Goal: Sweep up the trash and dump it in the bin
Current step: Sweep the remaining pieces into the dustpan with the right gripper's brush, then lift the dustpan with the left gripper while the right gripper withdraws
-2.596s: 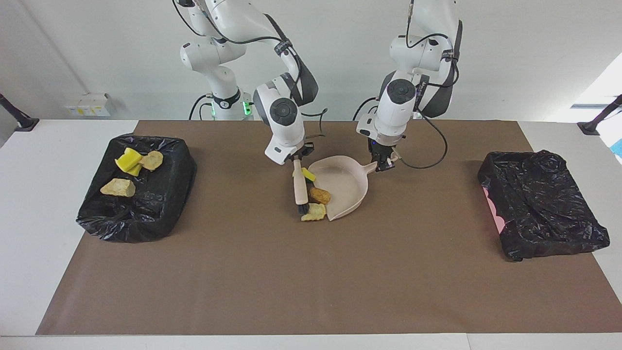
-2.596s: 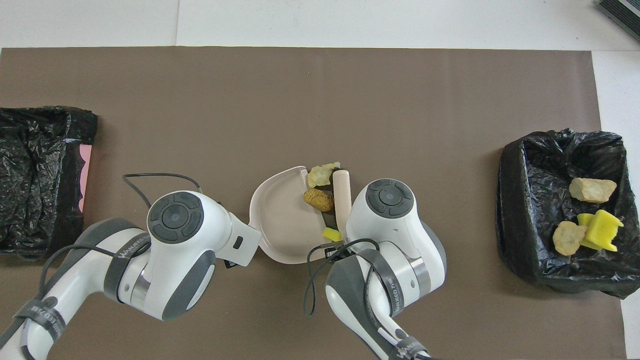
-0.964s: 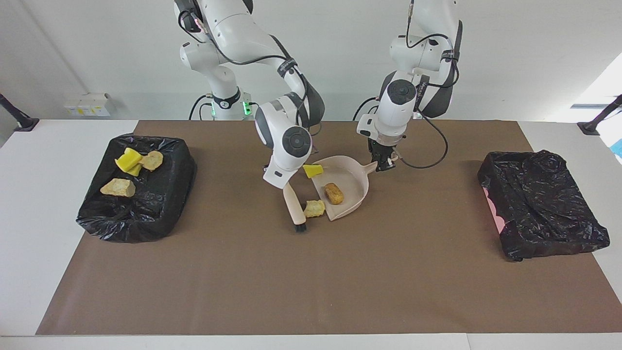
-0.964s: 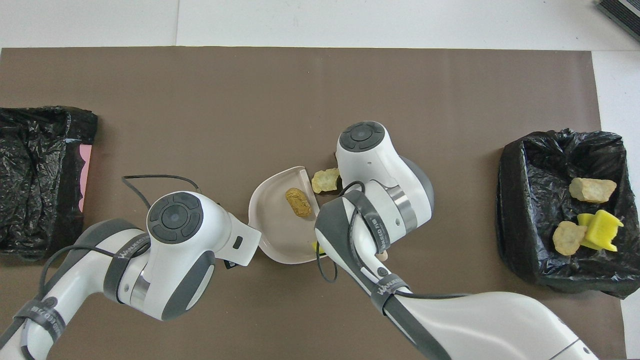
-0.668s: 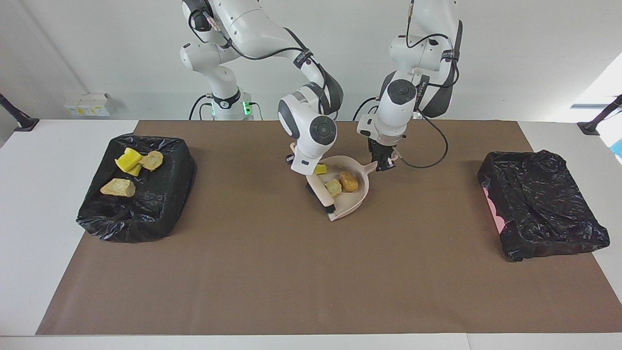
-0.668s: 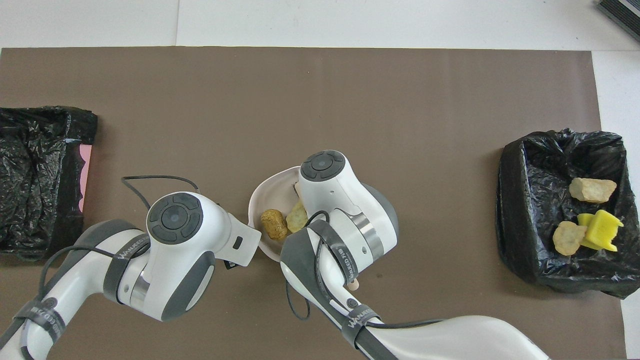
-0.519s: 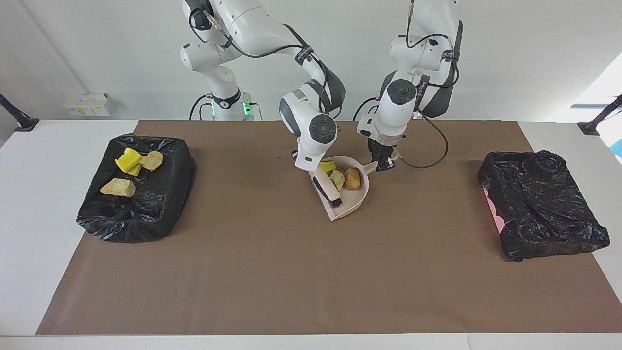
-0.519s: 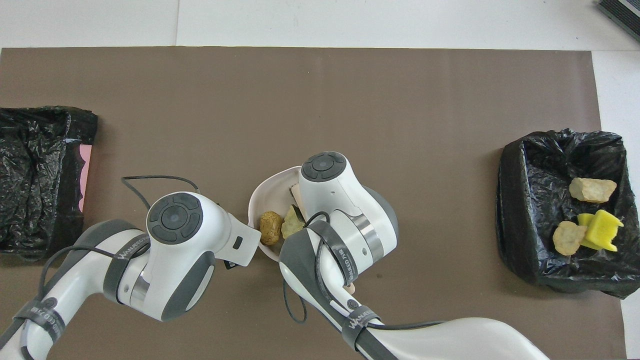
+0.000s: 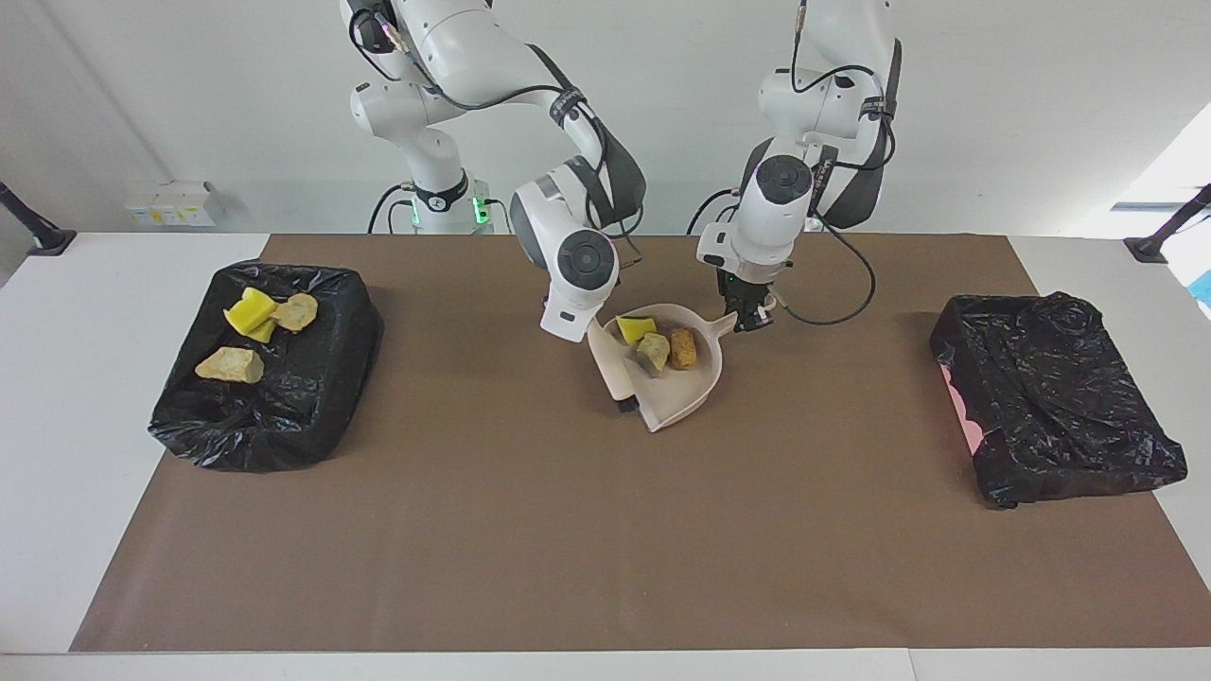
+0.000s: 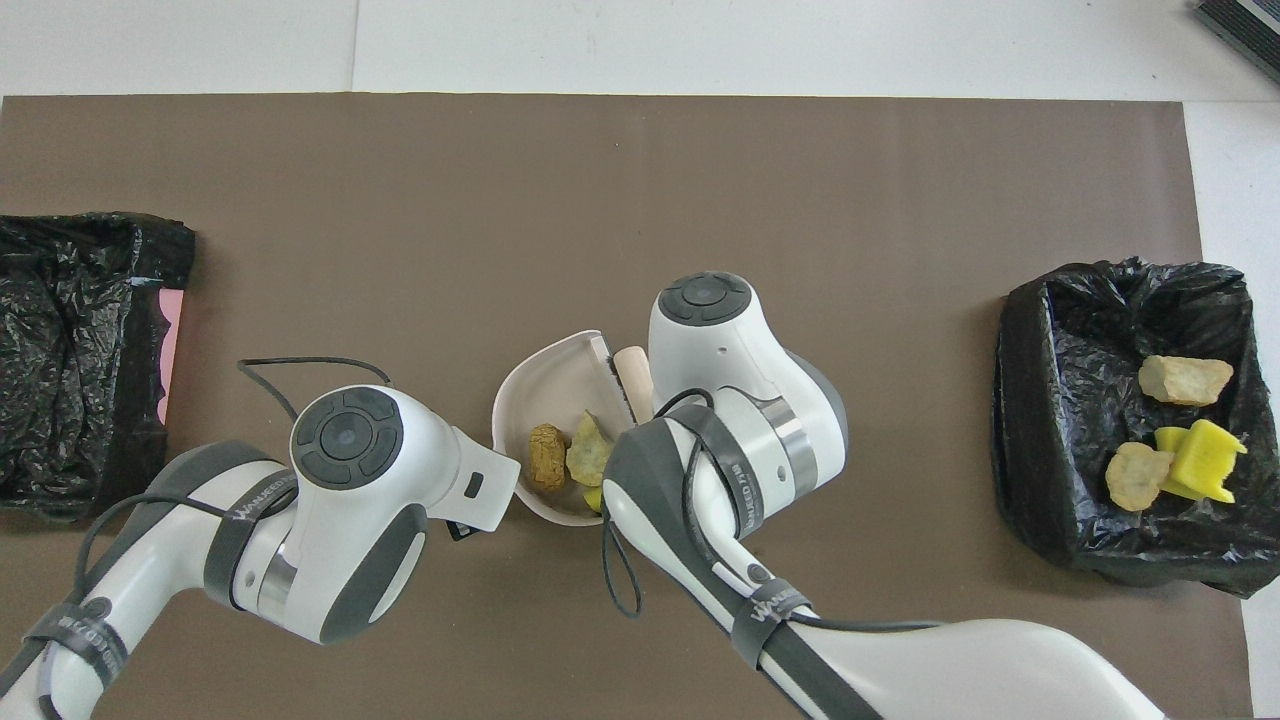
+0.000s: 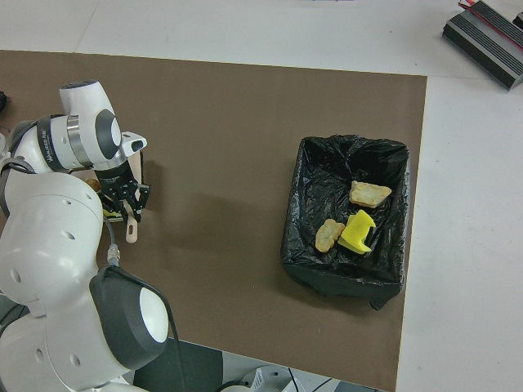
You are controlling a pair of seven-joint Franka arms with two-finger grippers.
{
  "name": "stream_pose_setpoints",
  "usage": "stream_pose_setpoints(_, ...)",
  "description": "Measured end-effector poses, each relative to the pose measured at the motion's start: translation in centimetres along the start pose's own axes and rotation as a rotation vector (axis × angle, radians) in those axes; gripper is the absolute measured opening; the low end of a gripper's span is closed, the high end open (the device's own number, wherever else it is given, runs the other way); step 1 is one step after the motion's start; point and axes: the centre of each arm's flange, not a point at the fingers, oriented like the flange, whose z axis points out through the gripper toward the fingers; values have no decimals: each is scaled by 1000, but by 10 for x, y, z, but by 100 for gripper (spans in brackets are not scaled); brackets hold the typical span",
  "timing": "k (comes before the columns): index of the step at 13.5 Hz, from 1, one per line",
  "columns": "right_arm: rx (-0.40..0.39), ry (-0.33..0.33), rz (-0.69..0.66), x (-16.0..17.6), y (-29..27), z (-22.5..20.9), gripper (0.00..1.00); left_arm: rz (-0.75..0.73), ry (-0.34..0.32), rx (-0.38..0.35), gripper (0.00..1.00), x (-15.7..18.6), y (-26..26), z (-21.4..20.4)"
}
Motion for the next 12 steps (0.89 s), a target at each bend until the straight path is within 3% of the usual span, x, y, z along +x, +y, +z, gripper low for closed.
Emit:
stream_pose_setpoints(5,-5,-14,95,-23,5,-17,26,-177,17,-1,31,-25,-31,-11)
stream_pose_setpoints(10,-93,5,225,-57,-91,41,26,-310,43,4,31,-77,-71,-84)
stream_pose_setpoints(12,-80,6,245,-72,-130,58,26,-375,49,4,31,-107,-86,-106)
